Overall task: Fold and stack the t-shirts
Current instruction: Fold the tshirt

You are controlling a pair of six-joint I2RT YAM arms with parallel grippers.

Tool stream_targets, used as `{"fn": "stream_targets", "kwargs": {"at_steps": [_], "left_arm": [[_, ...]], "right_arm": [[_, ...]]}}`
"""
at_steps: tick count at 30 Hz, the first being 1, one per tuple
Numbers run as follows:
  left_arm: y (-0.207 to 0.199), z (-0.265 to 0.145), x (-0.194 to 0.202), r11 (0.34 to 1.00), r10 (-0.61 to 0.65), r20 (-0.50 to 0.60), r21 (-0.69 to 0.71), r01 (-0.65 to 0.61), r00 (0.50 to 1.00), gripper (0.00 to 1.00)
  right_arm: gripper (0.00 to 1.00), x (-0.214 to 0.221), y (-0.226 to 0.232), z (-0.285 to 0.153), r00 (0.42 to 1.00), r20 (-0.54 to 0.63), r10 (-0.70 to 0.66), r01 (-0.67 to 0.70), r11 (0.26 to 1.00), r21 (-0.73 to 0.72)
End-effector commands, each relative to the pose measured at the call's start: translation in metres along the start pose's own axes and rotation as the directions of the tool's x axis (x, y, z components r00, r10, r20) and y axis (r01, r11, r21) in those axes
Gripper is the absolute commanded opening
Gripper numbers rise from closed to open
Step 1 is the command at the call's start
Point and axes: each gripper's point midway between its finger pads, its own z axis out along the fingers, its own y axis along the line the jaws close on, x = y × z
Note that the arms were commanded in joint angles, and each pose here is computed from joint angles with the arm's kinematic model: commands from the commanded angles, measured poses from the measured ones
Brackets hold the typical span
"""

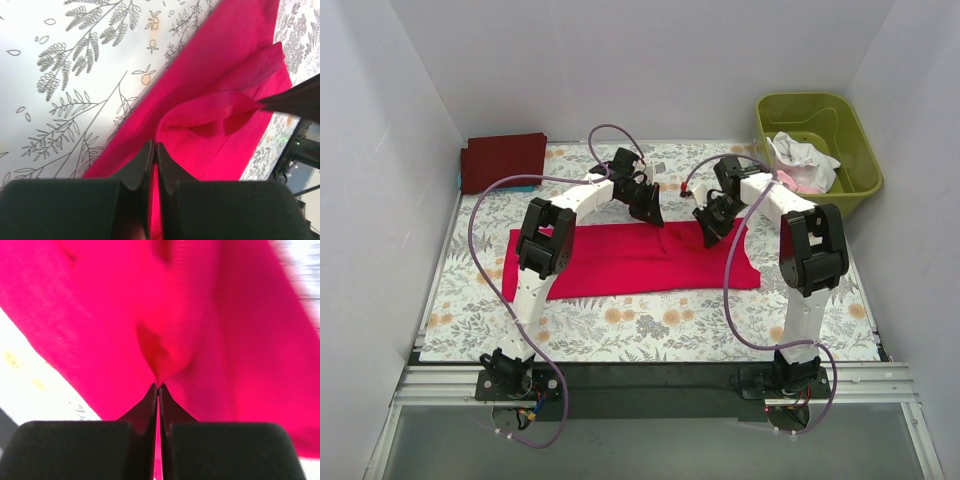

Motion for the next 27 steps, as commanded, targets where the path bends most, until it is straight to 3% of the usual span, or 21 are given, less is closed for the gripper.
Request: {"fn": "stream_targets", "kwargs": {"at_steps": [1,19,27], "left_arm": [[-0.01,-0.014,-0.016,0.998,0.066,0.058,-0.019,-0.065,0.996,0.0],[0.009,-0.028,-0.022,0.987,0.108,0.109,-0.133,-0.093,0.988,0.0],[0.008,-0.033,-0.022,0.987,0.101,0.115,-0.134,-0.086,0.988,0.0]], "right_arm": [[0.01,-0.031,-0.028,-0.041,0.992,0.096,-0.078,0.066,0.99,0.122],[0.01,-0.071,-0.079,-0.07,0.976,0.105,-0.19,0.152,0.943,0.295],[0.01,-0.07,-0.052,-0.072,0.96,0.131,-0.249,0.213,0.947,0.239]]}}
